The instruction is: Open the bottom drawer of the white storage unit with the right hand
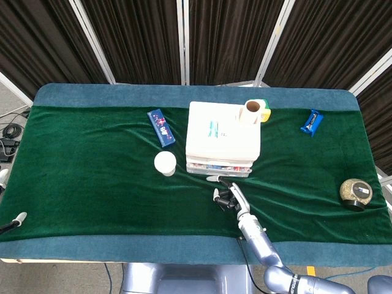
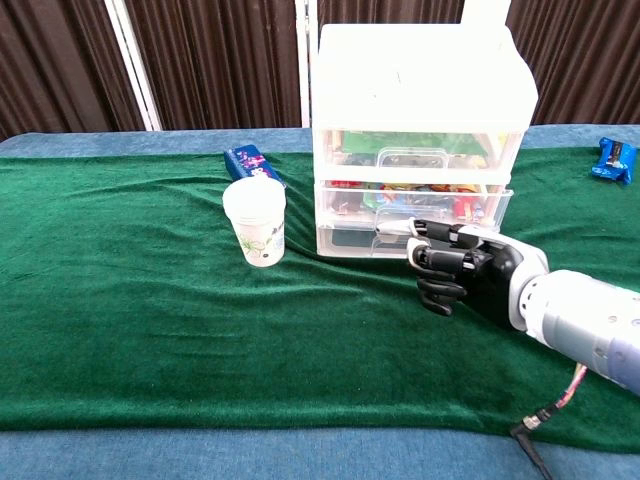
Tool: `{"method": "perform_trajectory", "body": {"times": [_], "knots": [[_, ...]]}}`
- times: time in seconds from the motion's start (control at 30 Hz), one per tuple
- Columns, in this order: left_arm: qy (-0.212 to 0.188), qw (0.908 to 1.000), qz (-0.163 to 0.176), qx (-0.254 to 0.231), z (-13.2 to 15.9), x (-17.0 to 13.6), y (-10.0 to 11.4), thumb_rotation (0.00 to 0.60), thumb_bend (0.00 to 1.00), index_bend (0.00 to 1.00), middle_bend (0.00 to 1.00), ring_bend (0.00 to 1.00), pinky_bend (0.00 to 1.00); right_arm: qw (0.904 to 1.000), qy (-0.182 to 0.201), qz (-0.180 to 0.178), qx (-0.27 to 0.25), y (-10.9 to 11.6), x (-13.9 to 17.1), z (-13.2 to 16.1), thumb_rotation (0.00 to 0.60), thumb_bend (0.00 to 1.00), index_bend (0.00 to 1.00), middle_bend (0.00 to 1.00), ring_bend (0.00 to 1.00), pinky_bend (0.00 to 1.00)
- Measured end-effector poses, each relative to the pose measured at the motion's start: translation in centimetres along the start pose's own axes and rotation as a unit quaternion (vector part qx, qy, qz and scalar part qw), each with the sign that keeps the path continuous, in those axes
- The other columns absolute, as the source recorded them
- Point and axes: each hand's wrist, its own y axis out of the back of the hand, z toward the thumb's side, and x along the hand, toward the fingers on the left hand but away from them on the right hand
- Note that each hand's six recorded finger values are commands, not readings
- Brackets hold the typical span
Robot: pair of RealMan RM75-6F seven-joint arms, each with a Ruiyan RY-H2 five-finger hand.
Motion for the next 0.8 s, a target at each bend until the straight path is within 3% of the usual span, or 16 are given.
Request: {"method": "perform_trajectory", "body": {"times": [0.27,0.47,0.57,0.8], "knots": [[0.001,1.0,-0.001,0.0,0.0,0.0,0.0,0.6,0.03,0.0,0.0,0.0,0.0,0.9999,0.012,0.0,0.006,0.2,0.8,0.2,0.6,0.63,0.25,0.95,0.98,0.86],[0.0,1.0,0.0,0.001,0.0,0.0,0.0,0.6,0.03,0.0,0.0,0.0,0.0,0.9964,0.063,-0.029,0.05,1.0,2.0,1.0,0.6,0.6,0.21,0.92,0.96,0.84],[0.0,1.0,0.0,0.001,0.0,0.0,-0.1,0.6,0.03,0.0,0.0,0.0,0.0,0.9889,0.103,-0.047,0.096,1.5,3.0,1.7,0.6,0.61,0.21,0.92,0.96,0.84],[-0.002,1.0,-0.001,0.005,0.2,-0.1,-0.1,0.6,0.03,0.0,0.0,0.0,0.0,0.9586,0.181,-0.076,0.206,2.0,5.5,3.1,0.6,0.61,0.25,0.92,0.96,0.84]]}}
